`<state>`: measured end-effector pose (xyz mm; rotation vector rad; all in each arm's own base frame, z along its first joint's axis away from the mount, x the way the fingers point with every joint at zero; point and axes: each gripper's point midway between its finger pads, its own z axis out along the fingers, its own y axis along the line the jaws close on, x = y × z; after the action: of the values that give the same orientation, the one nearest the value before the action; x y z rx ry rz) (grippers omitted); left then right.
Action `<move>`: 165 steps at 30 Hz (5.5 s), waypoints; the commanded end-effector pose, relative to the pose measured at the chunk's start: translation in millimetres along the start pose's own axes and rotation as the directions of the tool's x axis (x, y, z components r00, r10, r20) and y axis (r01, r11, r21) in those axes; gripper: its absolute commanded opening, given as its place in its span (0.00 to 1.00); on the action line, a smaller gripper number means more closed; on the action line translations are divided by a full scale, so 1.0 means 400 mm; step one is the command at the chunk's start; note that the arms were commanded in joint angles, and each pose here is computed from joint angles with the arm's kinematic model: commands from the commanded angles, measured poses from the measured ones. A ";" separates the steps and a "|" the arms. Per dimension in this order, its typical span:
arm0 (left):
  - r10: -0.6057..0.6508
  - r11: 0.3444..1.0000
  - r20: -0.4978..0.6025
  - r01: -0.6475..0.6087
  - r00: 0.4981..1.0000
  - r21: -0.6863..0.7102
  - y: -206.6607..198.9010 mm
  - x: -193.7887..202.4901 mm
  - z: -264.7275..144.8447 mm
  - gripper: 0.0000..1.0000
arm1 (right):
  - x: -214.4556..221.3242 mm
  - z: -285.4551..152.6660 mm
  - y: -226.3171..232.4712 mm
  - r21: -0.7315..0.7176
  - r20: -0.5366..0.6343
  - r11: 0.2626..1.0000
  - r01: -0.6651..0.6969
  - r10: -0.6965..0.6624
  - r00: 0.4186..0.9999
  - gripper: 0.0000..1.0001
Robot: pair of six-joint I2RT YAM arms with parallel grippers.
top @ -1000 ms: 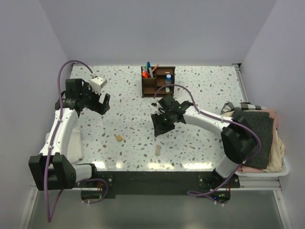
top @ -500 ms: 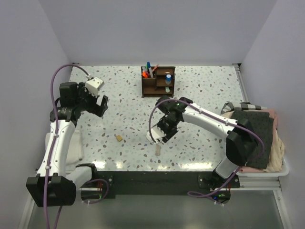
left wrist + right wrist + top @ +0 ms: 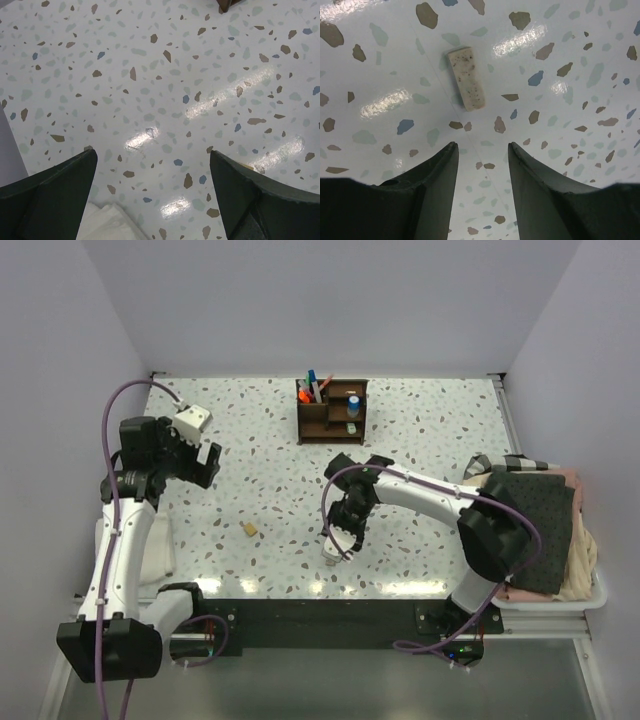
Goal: Sort the stationery into containers
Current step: Pick up the stationery from the center of the board, then place the stationery in the storage box.
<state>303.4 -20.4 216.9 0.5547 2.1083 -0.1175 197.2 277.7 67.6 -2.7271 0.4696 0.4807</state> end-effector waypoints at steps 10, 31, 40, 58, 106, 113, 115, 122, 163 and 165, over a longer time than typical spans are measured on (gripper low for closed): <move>-0.041 0.999 -0.015 0.041 0.999 -0.026 0.020 0.026 -0.007 1.00 | -0.029 0.054 -0.039 -0.118 0.120 0.956 0.268 -0.254 0.960 0.43; -0.096 0.994 -0.025 0.095 0.995 -0.049 0.044 0.051 -0.014 1.00 | -0.010 0.137 -0.034 -0.157 0.142 0.941 0.300 -0.279 0.950 0.47; -0.109 0.993 -0.025 0.107 0.994 -0.046 0.045 0.056 -0.010 1.00 | -0.002 0.144 -0.025 -0.183 0.140 0.939 0.290 -0.267 0.953 0.40; -0.113 0.994 0.011 0.113 0.993 -0.007 0.046 0.013 0.003 1.00 | -0.026 0.066 -0.030 -0.113 0.042 0.992 -0.059 0.064 0.997 0.05; -0.174 0.983 0.141 0.179 0.975 -0.028 0.143 -0.199 0.026 1.00 | 0.225 -0.379 -0.272 0.260 0.894 -0.841 -0.474 0.395 -0.210 0.00; -0.179 0.983 0.150 0.182 0.972 -0.009 0.129 -0.191 0.028 1.00 | 0.361 -0.376 -0.186 0.201 0.905 -0.925 -0.323 0.301 -0.301 0.00; -0.187 0.982 0.147 0.189 0.971 0.002 0.122 -0.186 0.032 1.00 | 0.390 -0.383 -0.188 0.225 0.909 -0.922 -0.314 0.315 -0.274 0.00; -0.193 0.981 0.130 0.193 0.973 0.019 0.108 -0.148 0.054 1.00 | 0.479 -0.368 -0.221 0.302 0.893 -0.903 -0.306 0.381 -0.242 0.00; -0.226 0.974 0.074 0.226 0.971 0.007 0.116 -0.090 0.101 1.00 | 0.577 -0.262 -0.242 0.225 0.840 -0.904 -0.363 0.369 -0.397 0.00; -0.226 0.974 0.074 0.226 0.971 0.004 0.117 -0.089 0.100 1.00 | 0.574 -0.257 -0.239 0.228 0.836 -0.902 -0.366 0.374 -0.402 0.00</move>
<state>363.3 -3.1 219.4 0.3063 2.1396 -0.2708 474.3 256.3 82.9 0.0255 2.3667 0.1704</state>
